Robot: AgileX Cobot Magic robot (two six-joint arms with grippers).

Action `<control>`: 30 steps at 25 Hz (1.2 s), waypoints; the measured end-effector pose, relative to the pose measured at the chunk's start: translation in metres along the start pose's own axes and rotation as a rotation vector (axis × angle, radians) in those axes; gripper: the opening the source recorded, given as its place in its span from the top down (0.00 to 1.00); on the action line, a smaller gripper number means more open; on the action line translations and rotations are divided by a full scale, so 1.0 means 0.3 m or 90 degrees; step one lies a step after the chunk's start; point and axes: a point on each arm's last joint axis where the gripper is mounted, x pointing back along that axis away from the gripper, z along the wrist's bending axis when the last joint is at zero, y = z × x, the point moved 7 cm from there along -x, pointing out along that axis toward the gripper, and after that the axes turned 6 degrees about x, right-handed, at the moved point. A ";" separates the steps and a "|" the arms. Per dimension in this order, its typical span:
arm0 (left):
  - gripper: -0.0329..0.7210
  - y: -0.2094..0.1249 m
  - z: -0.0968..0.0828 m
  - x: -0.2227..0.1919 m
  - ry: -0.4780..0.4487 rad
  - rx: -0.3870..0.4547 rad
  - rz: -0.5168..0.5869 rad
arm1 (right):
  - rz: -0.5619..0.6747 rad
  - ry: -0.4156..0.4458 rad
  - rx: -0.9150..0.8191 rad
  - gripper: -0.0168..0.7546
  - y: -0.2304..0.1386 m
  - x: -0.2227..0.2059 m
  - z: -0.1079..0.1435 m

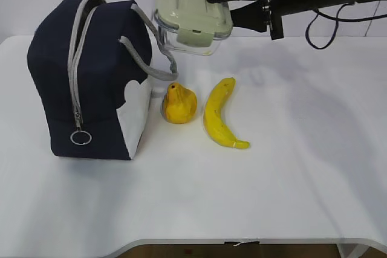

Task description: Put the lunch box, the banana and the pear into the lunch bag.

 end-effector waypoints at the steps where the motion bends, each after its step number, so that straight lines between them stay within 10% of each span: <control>1: 0.54 0.025 -0.001 -0.012 0.002 -0.003 -0.003 | 0.000 0.010 0.000 0.52 -0.002 -0.012 0.013; 21: 0.51 0.383 0.007 -0.509 0.031 0.010 0.191 | 0.019 0.073 0.101 0.53 0.011 -0.103 0.223; 30: 0.48 0.418 -0.037 -0.703 -0.051 0.027 0.267 | 0.059 0.067 0.122 0.53 -0.041 -0.156 0.241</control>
